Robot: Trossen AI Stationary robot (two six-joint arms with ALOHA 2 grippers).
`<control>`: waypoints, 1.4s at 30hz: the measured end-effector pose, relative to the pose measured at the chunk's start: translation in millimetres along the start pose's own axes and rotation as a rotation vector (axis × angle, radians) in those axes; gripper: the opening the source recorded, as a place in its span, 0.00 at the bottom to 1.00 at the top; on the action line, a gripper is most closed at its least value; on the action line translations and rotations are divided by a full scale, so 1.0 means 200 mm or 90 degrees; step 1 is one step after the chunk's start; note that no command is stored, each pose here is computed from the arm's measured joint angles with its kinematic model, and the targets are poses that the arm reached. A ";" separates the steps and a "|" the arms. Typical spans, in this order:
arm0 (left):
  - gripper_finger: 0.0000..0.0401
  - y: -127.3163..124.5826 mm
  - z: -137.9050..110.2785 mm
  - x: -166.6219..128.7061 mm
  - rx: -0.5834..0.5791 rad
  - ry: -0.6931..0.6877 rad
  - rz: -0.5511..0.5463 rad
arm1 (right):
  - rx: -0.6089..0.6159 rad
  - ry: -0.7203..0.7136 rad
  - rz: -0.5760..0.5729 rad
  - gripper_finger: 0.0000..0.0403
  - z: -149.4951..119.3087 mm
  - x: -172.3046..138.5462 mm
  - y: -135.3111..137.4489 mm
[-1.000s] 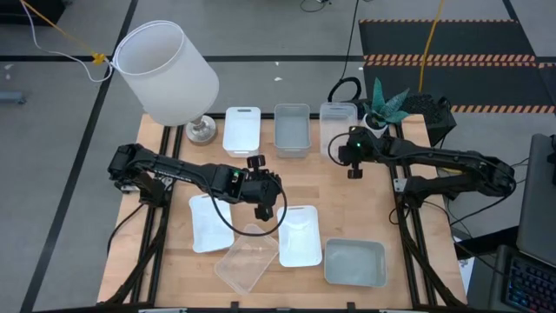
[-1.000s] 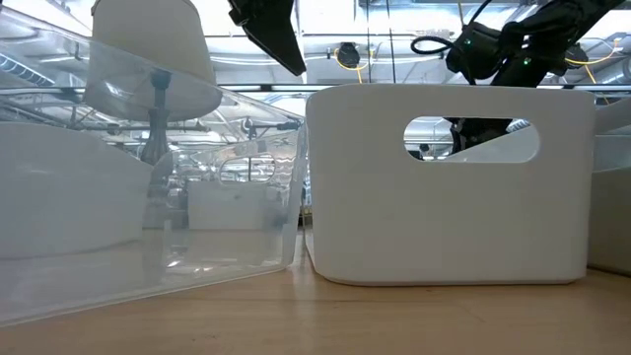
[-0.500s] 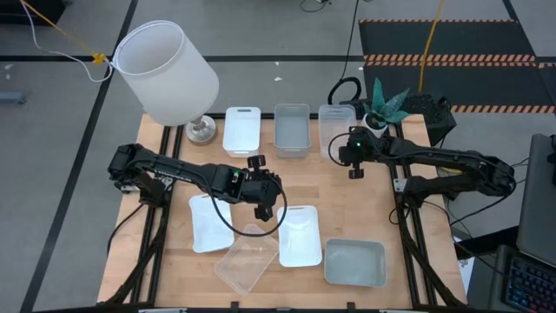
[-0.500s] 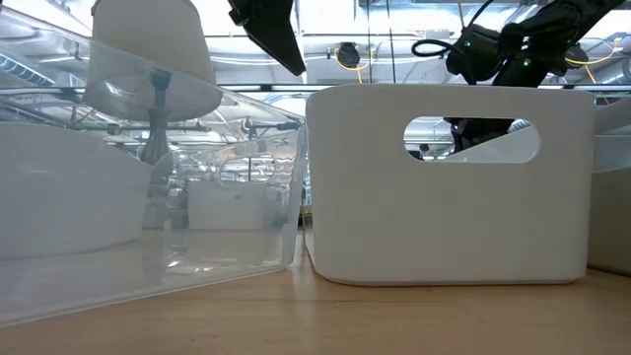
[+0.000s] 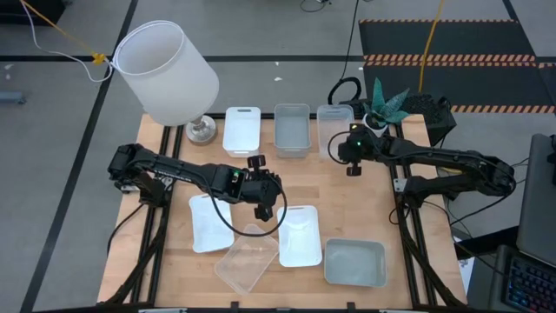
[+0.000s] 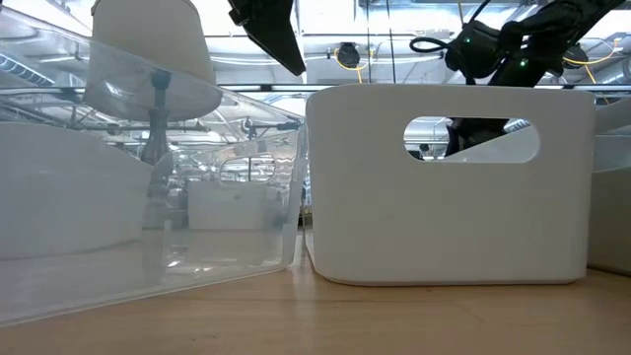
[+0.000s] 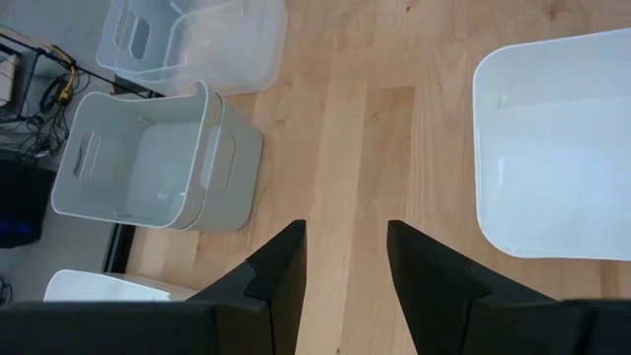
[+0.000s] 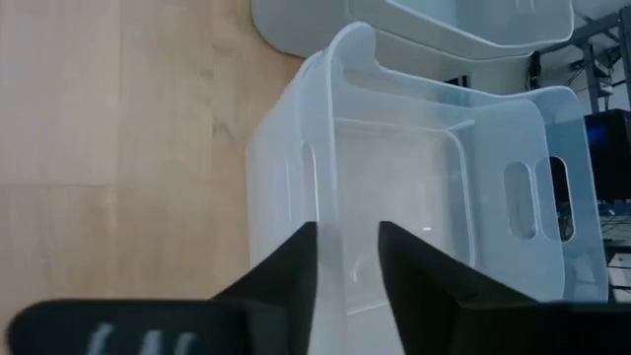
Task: Stack baskets by color
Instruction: Stack the middle transparent bin on the top right transparent bin, then stack the left white bin on the top left white bin
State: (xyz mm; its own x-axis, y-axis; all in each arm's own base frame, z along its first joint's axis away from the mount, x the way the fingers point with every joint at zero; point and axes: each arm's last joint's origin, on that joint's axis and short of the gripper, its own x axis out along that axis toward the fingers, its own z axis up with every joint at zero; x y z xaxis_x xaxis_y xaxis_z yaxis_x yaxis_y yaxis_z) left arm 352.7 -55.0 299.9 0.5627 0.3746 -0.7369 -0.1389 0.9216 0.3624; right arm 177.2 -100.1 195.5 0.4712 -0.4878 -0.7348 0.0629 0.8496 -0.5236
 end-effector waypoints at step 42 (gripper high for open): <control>0.36 -0.43 -0.29 -0.34 -0.118 0.183 -0.037 | 0.134 -0.439 0.009 0.45 0.20 -0.50 0.12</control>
State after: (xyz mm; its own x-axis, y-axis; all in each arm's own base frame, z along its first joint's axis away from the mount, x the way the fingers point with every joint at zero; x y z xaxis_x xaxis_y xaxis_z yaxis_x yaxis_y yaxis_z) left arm 279.3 -153.0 285.2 0.3255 0.3096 -0.8934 -0.2741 0.9352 0.2243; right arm 166.0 -22.4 273.9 0.9168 -0.2982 -0.2656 0.1881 0.9093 -0.3712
